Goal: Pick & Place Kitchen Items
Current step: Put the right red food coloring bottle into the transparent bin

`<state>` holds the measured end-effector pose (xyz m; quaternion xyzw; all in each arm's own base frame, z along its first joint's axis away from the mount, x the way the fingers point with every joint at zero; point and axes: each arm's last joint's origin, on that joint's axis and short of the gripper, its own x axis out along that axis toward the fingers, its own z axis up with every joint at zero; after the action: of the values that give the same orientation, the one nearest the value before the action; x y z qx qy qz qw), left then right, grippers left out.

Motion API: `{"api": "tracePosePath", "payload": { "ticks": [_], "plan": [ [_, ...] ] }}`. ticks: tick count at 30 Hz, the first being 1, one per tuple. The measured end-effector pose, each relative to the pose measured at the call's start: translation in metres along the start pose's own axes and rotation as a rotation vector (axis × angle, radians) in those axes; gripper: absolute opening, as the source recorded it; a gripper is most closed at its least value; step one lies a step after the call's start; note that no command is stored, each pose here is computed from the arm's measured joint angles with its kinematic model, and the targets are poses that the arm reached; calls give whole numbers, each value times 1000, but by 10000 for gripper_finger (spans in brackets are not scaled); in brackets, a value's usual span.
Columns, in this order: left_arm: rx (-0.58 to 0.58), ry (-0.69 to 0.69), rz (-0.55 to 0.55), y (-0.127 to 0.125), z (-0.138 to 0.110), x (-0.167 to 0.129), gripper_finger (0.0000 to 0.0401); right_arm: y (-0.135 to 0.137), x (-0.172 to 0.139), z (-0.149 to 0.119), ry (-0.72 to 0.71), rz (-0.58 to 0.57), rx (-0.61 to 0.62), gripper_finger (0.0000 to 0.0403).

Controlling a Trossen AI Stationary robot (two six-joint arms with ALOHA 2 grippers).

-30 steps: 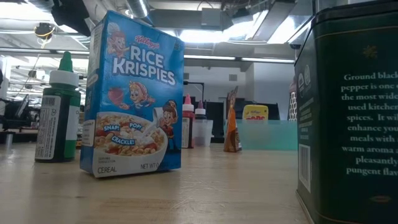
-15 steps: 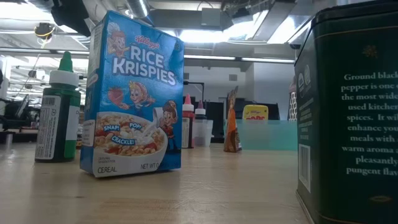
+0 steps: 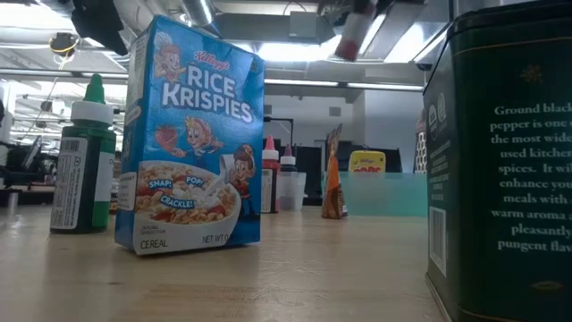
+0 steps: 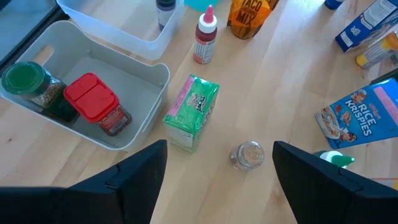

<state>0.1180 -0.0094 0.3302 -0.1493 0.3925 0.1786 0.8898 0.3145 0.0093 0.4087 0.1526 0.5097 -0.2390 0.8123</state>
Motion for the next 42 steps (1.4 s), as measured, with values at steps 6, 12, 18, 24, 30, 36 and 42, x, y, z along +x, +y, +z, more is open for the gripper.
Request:
{"api": "tracePosePath", "payload": {
  "ticks": [6,12,18,24,30,36,42],
  "plan": [
    [20,-37,62,2,1,0,286,-38,14,33,-57,33,-73,156],
    [21,-56,92,3,2,0,286,-77,26,57,-102,11,-112,156],
    [20,-88,147,4,3,0,287,-107,55,78,-95,36,-135,156],
    [12,-94,155,4,3,0,286,-129,97,90,1,6,-155,156],
    [12,-95,157,4,3,0,287,-134,136,95,89,5,-202,156],
    [18,-118,188,5,3,1,287,-135,154,98,117,4,-239,156],
    [61,-62,224,7,-11,21,286,-133,155,105,41,5,-269,156]
  ]
}}
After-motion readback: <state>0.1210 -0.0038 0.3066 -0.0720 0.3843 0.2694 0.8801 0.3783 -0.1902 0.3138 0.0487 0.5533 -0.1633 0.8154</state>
